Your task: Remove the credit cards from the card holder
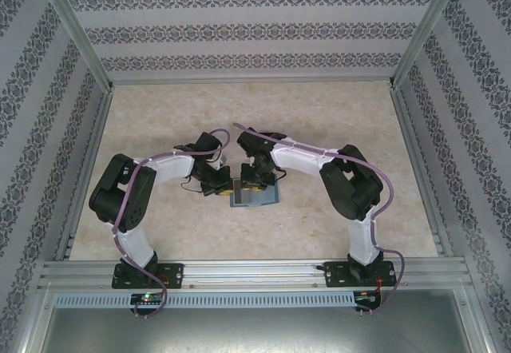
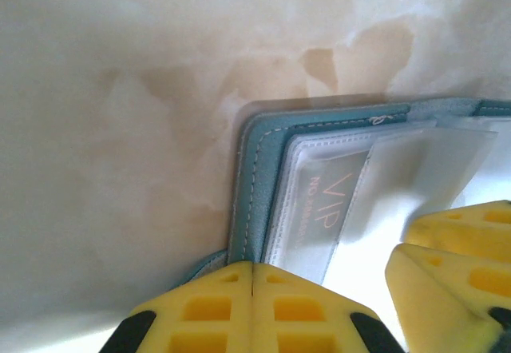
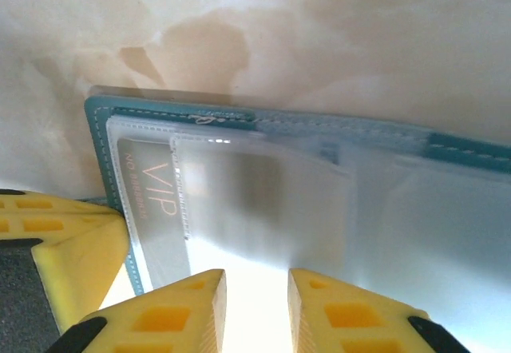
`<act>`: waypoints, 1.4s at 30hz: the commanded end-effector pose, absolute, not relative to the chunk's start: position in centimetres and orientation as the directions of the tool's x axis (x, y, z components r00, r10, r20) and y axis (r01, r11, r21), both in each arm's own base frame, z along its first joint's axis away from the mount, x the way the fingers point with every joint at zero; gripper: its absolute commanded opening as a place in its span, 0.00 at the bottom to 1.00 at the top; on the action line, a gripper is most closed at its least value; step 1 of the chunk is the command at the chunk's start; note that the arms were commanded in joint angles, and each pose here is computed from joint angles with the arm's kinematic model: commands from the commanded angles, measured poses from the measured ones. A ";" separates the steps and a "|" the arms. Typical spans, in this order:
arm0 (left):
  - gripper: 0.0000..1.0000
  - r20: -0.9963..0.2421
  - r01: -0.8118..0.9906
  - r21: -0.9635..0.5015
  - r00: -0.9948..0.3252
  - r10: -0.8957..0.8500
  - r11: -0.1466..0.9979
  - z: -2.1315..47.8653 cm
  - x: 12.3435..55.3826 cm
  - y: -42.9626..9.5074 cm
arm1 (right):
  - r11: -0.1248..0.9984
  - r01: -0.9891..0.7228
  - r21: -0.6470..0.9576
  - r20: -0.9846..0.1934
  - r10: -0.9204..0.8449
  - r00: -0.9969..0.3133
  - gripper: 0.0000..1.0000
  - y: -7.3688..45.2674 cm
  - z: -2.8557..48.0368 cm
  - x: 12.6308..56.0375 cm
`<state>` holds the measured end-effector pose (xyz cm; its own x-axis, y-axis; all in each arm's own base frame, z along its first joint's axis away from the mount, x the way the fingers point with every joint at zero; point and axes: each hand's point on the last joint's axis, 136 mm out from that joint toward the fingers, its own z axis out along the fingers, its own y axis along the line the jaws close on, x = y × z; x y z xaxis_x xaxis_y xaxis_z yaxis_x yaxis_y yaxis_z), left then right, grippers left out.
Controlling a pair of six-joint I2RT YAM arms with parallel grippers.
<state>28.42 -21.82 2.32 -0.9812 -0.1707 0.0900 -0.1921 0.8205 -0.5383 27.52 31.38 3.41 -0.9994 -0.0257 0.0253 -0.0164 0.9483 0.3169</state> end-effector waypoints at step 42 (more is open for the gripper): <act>0.02 0.127 -0.202 -0.478 -0.979 -0.160 0.854 0.9 27.4 -20.8 | 0.979 -0.015 0.204 0.061 -0.028 -0.998 0.33 30.3 1.3 26.4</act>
